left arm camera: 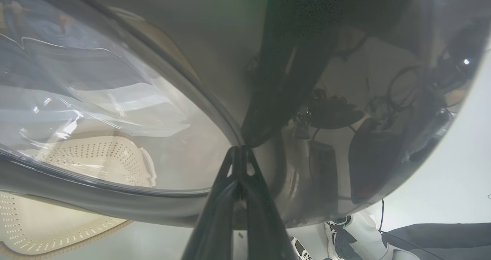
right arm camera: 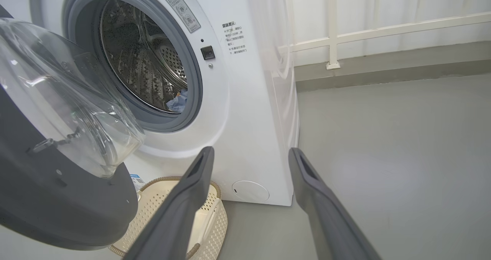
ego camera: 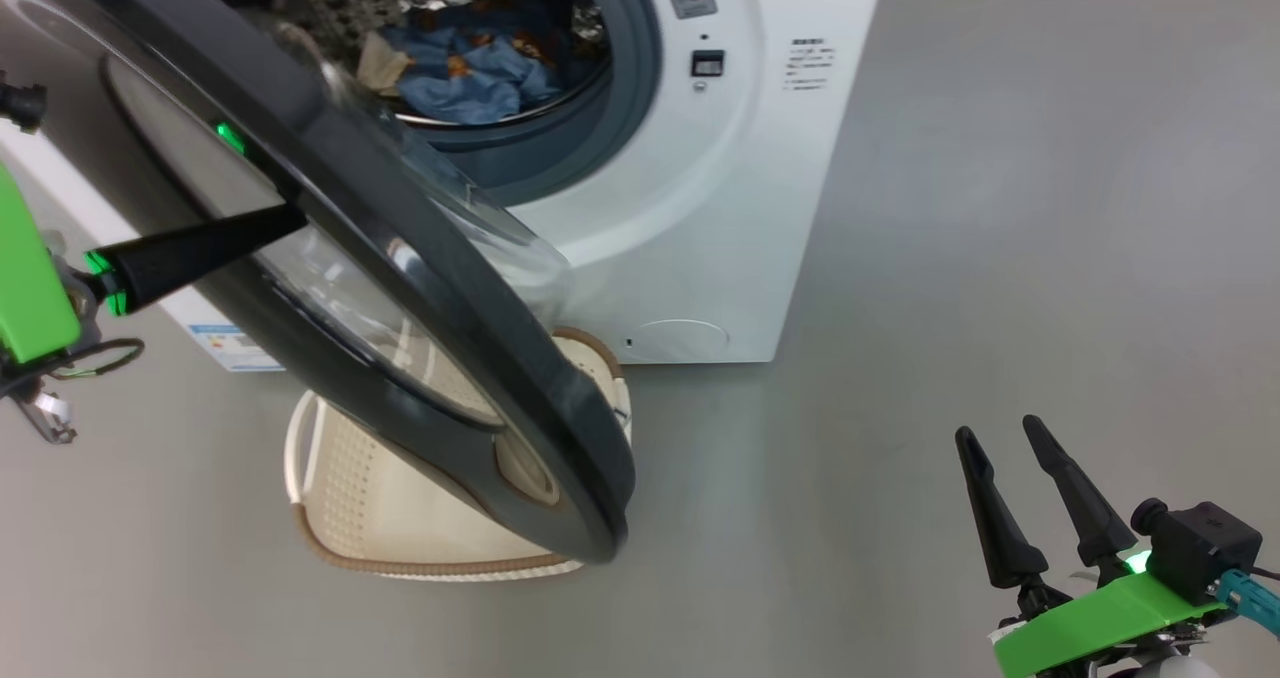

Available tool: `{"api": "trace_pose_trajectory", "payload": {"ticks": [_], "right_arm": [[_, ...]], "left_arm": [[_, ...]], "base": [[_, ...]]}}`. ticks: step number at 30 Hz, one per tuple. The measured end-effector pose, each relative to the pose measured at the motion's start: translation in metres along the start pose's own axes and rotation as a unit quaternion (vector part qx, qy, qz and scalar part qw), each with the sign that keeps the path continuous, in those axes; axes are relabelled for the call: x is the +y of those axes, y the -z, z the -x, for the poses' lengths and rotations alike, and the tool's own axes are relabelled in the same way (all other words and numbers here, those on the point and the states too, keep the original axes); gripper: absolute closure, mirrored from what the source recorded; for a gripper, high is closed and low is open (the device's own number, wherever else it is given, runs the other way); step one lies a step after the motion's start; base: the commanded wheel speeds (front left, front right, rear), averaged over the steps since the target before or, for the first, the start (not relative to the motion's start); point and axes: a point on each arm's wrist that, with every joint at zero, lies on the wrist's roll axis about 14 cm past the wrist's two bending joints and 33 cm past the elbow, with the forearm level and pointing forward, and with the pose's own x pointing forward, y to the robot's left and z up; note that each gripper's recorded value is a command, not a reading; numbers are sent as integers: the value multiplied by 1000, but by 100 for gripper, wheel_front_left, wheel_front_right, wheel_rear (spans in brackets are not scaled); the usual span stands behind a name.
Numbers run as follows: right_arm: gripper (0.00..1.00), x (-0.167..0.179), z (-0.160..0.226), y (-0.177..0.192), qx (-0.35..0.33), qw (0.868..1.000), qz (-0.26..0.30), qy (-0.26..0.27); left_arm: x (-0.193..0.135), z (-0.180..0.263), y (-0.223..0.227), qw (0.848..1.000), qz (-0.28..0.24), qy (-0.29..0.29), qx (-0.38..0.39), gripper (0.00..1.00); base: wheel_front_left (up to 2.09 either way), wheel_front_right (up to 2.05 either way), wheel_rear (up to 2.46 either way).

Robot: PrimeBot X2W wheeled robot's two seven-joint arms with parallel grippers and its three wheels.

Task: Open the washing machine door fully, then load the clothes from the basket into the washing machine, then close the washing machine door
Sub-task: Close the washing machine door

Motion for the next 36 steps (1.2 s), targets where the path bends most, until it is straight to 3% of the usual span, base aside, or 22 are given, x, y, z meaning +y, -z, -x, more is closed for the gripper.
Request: {"api": "trace_pose_trajectory", "payload": {"ticks": [12, 22, 23, 25, 26, 36], "right_arm": [[0, -29, 17, -6, -7, 999, 2, 52], [0, -23, 12, -7, -11, 999, 1, 41], [0, -22, 12, -8, -12, 999, 1, 39], [0, -19, 11, -10, -14, 999, 1, 35], [0, -18, 10, -10, -15, 999, 2, 33], [0, -9, 9, -11, -13, 1000, 8, 13]], "left_arm": [[-8, -41, -13, 999, -6, 34, -16, 100], [11, -29, 5, 999, 22, 7, -34, 100], [13, -26, 10, 999, 27, 3, -33, 76], [17, -20, 20, 999, 33, -5, -34, 7], [19, -17, 24, 998, 37, -10, -39, 0], [57, 20, 65, 985, 104, -78, -116, 0]], "base": [[0, 0, 0], [0, 0, 0], [0, 0, 0], [0, 0, 0], [0, 0, 0], [0, 0, 0]]}}
